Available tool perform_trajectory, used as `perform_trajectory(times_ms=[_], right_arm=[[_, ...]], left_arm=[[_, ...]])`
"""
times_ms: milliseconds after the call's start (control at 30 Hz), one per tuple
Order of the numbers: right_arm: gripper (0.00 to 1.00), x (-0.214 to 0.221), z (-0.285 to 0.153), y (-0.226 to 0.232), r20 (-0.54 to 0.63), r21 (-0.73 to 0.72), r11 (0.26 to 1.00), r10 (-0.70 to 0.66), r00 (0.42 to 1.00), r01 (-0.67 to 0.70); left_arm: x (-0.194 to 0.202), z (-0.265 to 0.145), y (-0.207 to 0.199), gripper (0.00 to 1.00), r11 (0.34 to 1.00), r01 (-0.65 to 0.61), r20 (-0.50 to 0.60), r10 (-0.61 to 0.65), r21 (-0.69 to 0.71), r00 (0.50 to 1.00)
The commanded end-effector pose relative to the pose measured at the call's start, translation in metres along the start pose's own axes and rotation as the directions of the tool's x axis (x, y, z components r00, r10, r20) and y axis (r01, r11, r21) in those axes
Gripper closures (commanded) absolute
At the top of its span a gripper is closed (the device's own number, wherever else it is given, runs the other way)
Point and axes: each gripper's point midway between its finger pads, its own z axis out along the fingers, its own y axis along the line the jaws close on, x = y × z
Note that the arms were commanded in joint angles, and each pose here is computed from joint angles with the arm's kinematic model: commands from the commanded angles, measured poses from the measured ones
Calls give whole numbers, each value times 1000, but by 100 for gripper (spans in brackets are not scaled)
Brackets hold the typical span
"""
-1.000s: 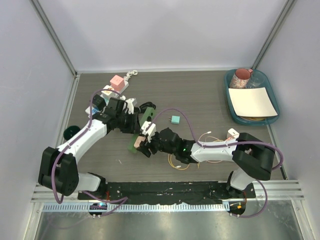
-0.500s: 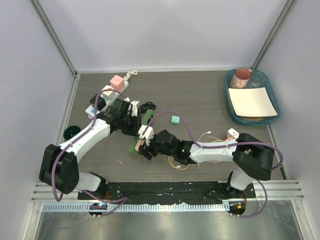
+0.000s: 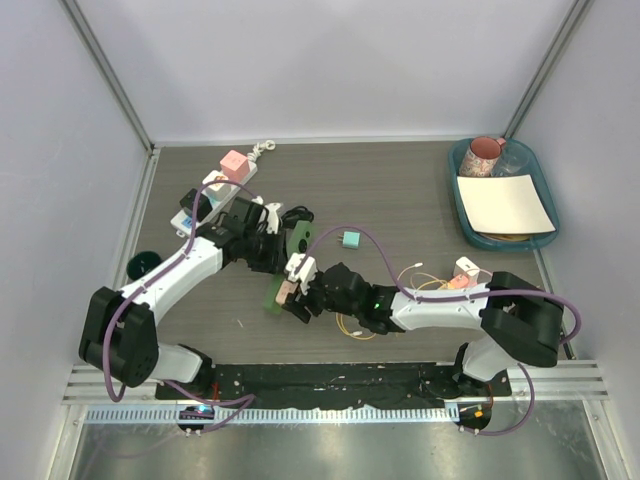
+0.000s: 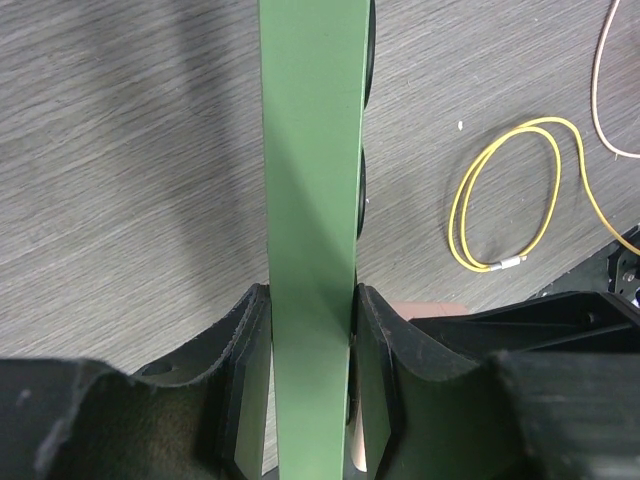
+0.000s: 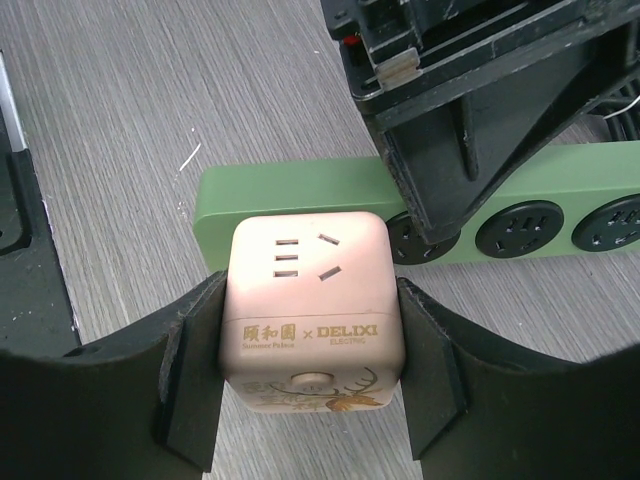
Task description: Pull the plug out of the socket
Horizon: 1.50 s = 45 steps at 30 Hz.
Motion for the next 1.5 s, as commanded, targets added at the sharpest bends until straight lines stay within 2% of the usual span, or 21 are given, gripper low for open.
perform_trajectory(times_ms=[0, 233, 467, 600, 767, 900, 1000, 1100, 1133, 1300, 1467], right_arm=[[99, -33, -18, -1, 94, 18, 1000, 6, 996, -8], [99, -29, -13, 16, 68, -66, 993, 98, 993, -94], [99, -35, -18, 13, -19, -47, 997, 65, 998, -66], [99, -46, -30, 12, 47, -52, 996, 68, 997, -65], [99, -31, -39, 12, 20, -49, 997, 67, 998, -66], [99, -20, -48, 5, 59, -12, 998, 58, 997, -57], [99, -17, -47, 11, 52, -35, 994, 108, 993, -106], [99, -38, -45, 24, 72, -114, 986, 130, 989, -122], [99, -51, -41, 25, 77, -122, 986, 126, 989, -116], [99, -58, -15, 7, -16, -46, 999, -16, 1000, 16], [99, -82, -30, 5, 25, -50, 998, -36, 999, 38]], left_arm=[[-23, -9, 53, 100, 968, -46, 74, 66, -248, 995], [-23, -10, 54, 100, 966, -59, 73, 80, -253, 994], [-20, -9, 64, 100, 949, -74, 52, 95, -305, 994], [-17, -9, 75, 100, 927, -89, 29, 107, -365, 994], [-15, -8, 81, 100, 915, -97, 17, 113, -392, 993], [-14, -7, 83, 100, 909, -104, 5, 115, -403, 993], [-15, -6, 85, 100, 906, -104, 1, 114, -411, 993], [-14, -5, 86, 100, 894, -121, -13, 128, -432, 992], [-14, -4, 83, 100, 889, -141, -20, 147, -435, 989], [-9, -4, 88, 100, 870, -152, -40, 152, -469, 988], [-9, -6, 94, 100, 850, -160, -58, 152, -502, 987]])
